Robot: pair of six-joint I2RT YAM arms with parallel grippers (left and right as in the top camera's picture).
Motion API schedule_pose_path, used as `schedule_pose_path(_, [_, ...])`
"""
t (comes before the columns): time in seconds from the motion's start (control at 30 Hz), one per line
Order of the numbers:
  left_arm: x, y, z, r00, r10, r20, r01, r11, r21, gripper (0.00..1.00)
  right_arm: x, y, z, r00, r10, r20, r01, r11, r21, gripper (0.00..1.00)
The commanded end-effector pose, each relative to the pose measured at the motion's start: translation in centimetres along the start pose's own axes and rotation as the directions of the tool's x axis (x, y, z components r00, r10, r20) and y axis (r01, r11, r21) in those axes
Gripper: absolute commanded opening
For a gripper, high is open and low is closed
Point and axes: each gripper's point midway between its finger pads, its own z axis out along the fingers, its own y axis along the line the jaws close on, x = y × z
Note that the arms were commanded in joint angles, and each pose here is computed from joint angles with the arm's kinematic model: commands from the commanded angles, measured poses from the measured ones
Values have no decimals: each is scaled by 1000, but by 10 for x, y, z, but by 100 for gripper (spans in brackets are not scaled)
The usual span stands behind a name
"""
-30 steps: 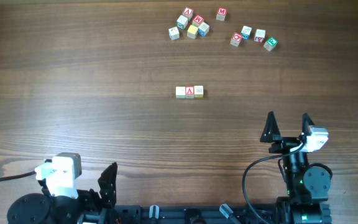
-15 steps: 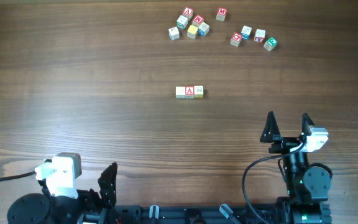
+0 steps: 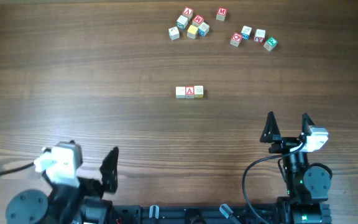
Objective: Form a horizontal line
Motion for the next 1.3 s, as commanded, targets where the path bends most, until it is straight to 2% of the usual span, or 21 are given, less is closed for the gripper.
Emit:
schedule_pose_path(0.0, [22,14,47,997,61,40,-60,998,-31,100,-1,3,0,1000,-16,5,17,1000,-19,100])
schedule_pose_path(0.17, [69,21,100,991,66,114,-67,998,6,100,-1,3,0,1000,-16,5,17,1000,-19,100])
schedule_pose_path(0.43, [114,36,137,983,71,171,-70,997,-14,100,-1,3,0,1000,-16,5,16,1000,-19,100])
schedule_pose_path(0.6, [110,37,138,975,74,208,-71,997,-17,100,-1,3,0,1000,-16,5,17,1000,-19,100])
schedule_pose_path(0.77, [82,32,132,920,96,379,-99,995,-12,100,-1,3,0,1000,-16,5,17,1000,-19,100])
schedule_pose_path(0.9, [98,35,138,946,84,313,-84,996,-13,100,-1,3,0,1000,-17,5,17,1000,-19,100])
schedule_pose_path(1.27, [98,35,138,946,84,313,-85,996,-11,100,-1,3,0,1000,-16,5,17,1000,-19,100])
